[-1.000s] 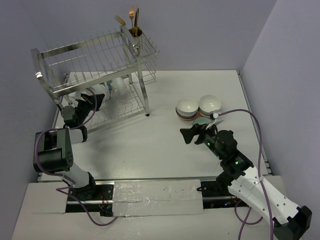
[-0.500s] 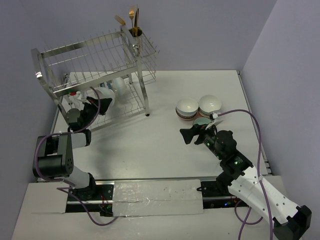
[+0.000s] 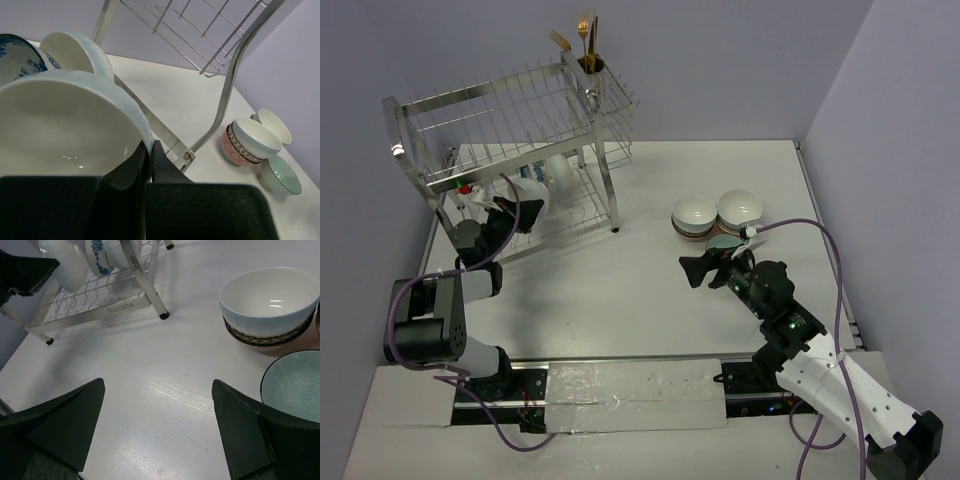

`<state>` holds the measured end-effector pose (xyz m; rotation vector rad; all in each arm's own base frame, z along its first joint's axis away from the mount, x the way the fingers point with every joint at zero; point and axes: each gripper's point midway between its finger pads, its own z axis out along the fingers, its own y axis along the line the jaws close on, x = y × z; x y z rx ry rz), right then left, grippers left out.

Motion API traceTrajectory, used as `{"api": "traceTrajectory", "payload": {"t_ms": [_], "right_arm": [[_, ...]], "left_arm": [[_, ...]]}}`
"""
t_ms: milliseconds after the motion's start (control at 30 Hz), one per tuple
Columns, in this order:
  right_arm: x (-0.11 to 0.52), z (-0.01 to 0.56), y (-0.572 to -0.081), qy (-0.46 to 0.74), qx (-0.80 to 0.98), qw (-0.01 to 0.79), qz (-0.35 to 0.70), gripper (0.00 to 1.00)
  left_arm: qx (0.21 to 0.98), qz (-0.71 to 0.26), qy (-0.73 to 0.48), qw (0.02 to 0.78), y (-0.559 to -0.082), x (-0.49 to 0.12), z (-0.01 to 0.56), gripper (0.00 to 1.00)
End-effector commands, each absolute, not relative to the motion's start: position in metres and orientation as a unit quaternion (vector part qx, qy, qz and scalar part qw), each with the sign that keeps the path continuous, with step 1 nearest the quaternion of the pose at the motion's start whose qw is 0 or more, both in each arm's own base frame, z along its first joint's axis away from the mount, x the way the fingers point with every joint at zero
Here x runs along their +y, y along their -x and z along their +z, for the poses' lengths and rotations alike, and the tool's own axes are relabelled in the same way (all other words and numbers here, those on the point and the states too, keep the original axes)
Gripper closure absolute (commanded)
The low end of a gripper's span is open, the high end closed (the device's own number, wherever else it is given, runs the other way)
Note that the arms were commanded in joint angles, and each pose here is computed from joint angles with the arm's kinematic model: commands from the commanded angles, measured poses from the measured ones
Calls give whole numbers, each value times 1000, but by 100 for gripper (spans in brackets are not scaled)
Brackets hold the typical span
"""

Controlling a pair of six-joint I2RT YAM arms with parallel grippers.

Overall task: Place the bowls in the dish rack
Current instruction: Place the bowl at the center of the board.

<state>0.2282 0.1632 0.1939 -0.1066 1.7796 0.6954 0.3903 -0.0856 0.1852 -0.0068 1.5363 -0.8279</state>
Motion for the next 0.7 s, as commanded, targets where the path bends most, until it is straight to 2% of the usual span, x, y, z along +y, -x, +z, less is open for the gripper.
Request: {"api": "traceTrajectory", "payload": {"t_ms": [0, 367, 467, 667], "right_arm": [[166, 202, -228, 56, 745, 592, 304, 5], [169, 202, -227, 63, 744, 589, 310, 5], [169, 202, -227, 64, 743, 589, 311, 5], [170, 201, -229, 64, 745, 588, 310, 5]], "left_arm": [[609, -360, -60, 704, -384, -92, 239, 100], [641, -359, -39, 677, -375, -94, 232, 100], [639, -350, -47, 683, -364, -99, 248, 100], [676, -336, -12, 656, -351, -98, 245, 100]]}}
